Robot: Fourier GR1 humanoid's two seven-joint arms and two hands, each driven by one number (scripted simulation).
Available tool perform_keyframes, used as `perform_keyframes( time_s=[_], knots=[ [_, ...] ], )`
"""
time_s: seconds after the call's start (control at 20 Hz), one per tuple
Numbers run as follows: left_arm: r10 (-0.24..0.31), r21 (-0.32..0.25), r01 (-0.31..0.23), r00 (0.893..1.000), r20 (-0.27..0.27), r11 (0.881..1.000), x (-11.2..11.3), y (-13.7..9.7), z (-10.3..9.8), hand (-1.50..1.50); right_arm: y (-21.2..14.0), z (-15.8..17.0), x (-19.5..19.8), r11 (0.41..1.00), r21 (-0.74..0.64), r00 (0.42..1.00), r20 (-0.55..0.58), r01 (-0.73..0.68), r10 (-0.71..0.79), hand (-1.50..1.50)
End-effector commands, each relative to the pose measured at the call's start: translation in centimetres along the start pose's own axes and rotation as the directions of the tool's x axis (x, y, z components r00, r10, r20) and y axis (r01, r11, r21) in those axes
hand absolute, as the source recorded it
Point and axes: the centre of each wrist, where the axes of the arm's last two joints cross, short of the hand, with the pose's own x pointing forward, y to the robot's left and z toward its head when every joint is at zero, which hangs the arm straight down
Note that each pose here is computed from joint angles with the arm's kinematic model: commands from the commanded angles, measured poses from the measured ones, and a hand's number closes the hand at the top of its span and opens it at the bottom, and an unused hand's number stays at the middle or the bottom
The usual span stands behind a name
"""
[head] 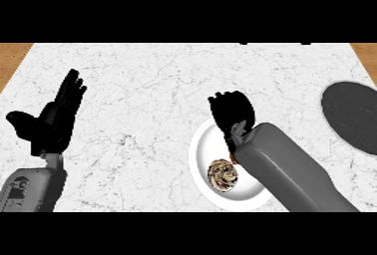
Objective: Pick the croissant from the plate and place it in the pan
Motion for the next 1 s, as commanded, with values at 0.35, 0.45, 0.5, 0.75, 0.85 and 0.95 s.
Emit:
perform_keyframes(
  time_s=[0.35, 0.45, 0.5, 0.75, 0.85, 0.95],
  knots=[
    [0.002, -0.020, -0.002, 1.000, -0.010, 1.000, -0.6, -1.5, 0.6, 0.00, 1.1, -3.3, -0.1, 0.995, 0.083, 0.996, -0.072, -0.049, 0.055, -1.50],
    [-0.004, 0.000, 0.004, 1.000, -0.004, 1.000, -1.0, -0.1, 0.5, 0.00, 5.5, -2.2, 2.3, 0.994, 0.081, 0.996, -0.049, -0.068, 0.072, -1.50],
    [-0.003, 0.002, 0.003, 1.000, -0.006, 1.000, -1.4, -0.6, 0.4, 0.00, 2.6, -2.3, 0.2, 0.995, 0.078, 0.995, -0.068, -0.066, 0.071, -1.50],
    [-0.005, -0.009, 0.005, 1.000, -0.010, 1.000, -2.6, -1.3, 0.4, 0.00, 2.3, -4.1, 0.1, 0.986, 0.120, 0.989, -0.080, -0.113, 0.123, -1.50],
    [-0.006, 0.007, 0.006, 1.000, 0.000, 1.000, -0.5, -0.9, 0.6, 0.00, 3.4, -5.1, -0.9, 0.987, 0.133, 0.991, -0.091, -0.086, 0.099, -1.50],
    [0.000, -0.018, 0.000, 1.000, 0.010, 1.000, 0.3, 0.5, 0.6, 0.00, 5.2, -5.0, -0.9, 0.980, 0.165, 0.987, -0.099, -0.113, 0.130, -1.50]
  ],
)
